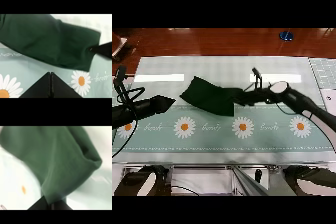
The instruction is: Fold the shirts.
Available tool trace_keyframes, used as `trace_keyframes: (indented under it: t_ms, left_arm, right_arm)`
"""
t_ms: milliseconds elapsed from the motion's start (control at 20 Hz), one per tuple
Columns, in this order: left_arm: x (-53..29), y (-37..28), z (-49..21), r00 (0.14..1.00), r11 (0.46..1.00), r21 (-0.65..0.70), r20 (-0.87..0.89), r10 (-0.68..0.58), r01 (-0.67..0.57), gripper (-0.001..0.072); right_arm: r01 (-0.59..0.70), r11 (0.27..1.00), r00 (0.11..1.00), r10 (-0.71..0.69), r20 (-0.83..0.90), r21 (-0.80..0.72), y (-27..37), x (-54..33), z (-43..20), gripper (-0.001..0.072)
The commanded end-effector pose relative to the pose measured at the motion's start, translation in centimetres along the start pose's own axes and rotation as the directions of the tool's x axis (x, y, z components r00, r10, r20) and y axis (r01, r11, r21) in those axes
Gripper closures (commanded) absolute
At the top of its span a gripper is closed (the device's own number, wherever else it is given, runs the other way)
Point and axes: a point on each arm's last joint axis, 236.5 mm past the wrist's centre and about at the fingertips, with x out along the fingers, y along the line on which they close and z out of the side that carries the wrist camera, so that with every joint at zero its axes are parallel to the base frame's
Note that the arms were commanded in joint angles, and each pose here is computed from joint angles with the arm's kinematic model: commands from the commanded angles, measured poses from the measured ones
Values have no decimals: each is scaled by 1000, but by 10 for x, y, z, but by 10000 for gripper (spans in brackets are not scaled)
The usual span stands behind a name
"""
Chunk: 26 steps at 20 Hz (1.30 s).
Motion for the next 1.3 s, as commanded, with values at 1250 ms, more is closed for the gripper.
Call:
trace_keyframes:
  t_ms: [1250]
  left_arm:
    - [0,2,11,999,1000,0,48,9,-9,687]
  right_arm:
    - [606,652,660,-731,170,456,-135,-494,16,694]
